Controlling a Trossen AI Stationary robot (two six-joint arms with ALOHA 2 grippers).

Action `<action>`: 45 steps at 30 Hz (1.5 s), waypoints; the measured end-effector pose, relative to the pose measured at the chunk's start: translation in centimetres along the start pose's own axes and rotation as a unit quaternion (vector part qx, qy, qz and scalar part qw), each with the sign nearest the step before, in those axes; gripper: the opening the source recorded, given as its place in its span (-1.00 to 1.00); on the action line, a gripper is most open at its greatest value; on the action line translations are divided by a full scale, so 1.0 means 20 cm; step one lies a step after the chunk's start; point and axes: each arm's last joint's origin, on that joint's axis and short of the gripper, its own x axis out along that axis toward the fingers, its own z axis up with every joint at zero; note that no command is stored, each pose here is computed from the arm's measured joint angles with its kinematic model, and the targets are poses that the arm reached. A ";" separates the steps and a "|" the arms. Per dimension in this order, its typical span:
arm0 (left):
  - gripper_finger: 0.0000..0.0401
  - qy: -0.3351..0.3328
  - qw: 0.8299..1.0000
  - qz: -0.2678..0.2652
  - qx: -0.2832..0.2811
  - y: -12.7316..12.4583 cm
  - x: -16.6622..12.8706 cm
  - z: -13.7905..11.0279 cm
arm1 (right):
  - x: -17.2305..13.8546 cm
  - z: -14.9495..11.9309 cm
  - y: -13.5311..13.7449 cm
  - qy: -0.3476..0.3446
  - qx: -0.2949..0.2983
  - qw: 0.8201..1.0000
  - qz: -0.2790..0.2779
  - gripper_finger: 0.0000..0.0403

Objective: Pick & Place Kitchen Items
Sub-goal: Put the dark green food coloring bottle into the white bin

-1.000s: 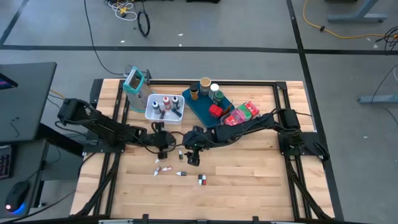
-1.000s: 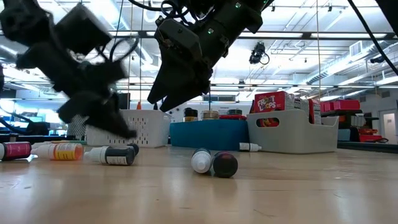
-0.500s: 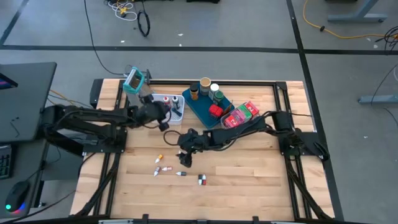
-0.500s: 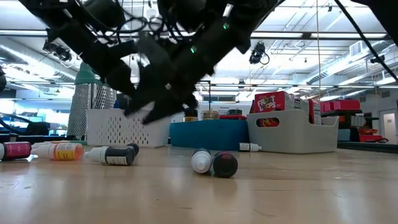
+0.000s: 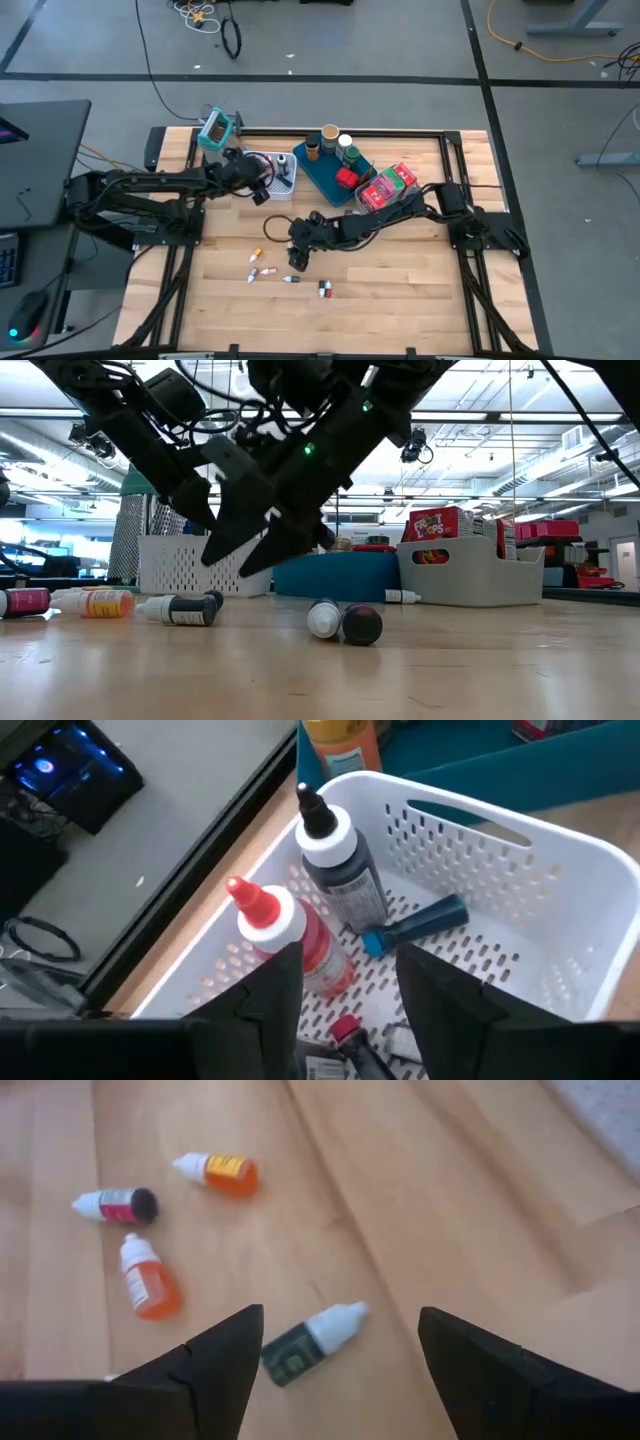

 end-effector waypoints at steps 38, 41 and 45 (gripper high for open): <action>-0.10 0.001 1.000 -0.008 -0.006 0.00 0.00 0.00 | 0.13 -0.08 0.01 -0.009 -0.260 0.965 0.004 0.24; -0.10 0.001 1.000 -0.008 -0.006 0.00 0.00 0.00 | 0.13 -0.06 0.02 -0.031 -0.273 0.961 0.024 0.37; -0.10 0.001 1.000 -0.014 -0.006 0.00 0.00 0.00 | 0.14 -0.04 0.01 -0.040 -0.284 0.956 0.062 0.44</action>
